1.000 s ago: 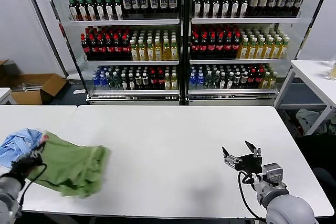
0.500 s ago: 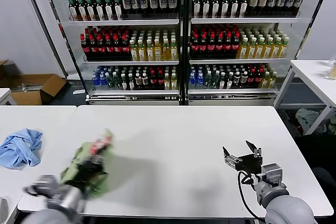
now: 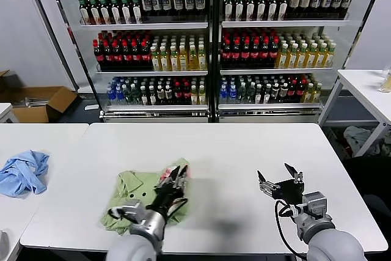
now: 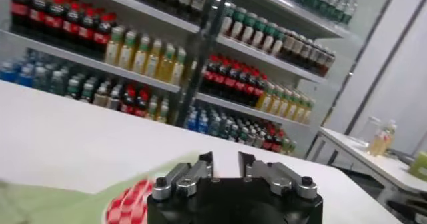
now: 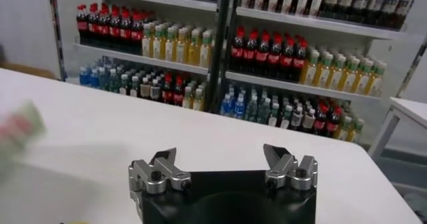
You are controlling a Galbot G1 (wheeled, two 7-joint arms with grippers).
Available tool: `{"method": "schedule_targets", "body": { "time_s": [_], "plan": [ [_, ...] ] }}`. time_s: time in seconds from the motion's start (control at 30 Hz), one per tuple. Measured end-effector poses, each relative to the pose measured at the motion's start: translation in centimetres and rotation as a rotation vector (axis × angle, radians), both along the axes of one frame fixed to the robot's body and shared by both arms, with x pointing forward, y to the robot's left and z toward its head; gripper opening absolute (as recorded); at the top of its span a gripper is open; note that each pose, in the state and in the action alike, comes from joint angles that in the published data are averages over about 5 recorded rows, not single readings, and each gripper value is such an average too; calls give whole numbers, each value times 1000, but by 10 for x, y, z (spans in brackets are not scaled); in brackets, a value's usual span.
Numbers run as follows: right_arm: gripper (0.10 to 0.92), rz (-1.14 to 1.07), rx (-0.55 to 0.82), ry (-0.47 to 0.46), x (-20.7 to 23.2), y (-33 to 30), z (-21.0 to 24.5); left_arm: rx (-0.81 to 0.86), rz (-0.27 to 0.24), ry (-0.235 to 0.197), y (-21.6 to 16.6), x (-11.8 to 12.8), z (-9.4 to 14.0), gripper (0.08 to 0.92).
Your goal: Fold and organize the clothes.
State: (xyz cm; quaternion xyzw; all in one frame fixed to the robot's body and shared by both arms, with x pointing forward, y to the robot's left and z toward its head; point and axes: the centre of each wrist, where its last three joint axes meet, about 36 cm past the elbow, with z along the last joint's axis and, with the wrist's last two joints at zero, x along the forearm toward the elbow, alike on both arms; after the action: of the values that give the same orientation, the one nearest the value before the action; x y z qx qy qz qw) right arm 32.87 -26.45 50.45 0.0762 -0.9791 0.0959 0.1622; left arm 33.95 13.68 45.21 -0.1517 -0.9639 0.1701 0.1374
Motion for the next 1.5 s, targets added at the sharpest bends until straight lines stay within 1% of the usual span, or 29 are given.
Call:
{"method": "schedule_targets", "body": {
  "time_s": [0.17,0.3,0.37,0.47,0.53,0.6,0.7,0.83,1.0,1.17,1.27,1.5],
  "plan": [
    [823,12,0,-12,3,0,4,8,-15,-43,-8,3,-1,482],
    [823,37,25,-15,4,4,6,41,-5,-102,3,1,3,603],
    [822,57,50,-8,4,9,5,78,13,-139,15,-1,5,655],
    [823,95,99,22,4,19,0,157,53,-189,39,-5,5,741],
    [823,123,132,51,4,28,-7,213,86,-213,57,-8,5,788],
    [823,152,163,85,4,39,-15,263,120,-229,74,-11,6,813],
    [823,191,208,142,5,56,-30,324,164,-238,95,-18,6,821],
    [823,231,260,210,10,78,-50,380,200,-237,111,-25,4,823],
    [823,274,301,270,16,103,-69,426,224,-235,124,-30,3,823],
    [817,298,325,308,24,121,-82,461,235,-232,133,-33,3,823],
    [764,303,334,324,29,127,-87,479,240,-235,138,-34,4,823],
    [559,299,352,348,40,136,-96,502,246,-240,145,-33,4,822]
  ]
}}
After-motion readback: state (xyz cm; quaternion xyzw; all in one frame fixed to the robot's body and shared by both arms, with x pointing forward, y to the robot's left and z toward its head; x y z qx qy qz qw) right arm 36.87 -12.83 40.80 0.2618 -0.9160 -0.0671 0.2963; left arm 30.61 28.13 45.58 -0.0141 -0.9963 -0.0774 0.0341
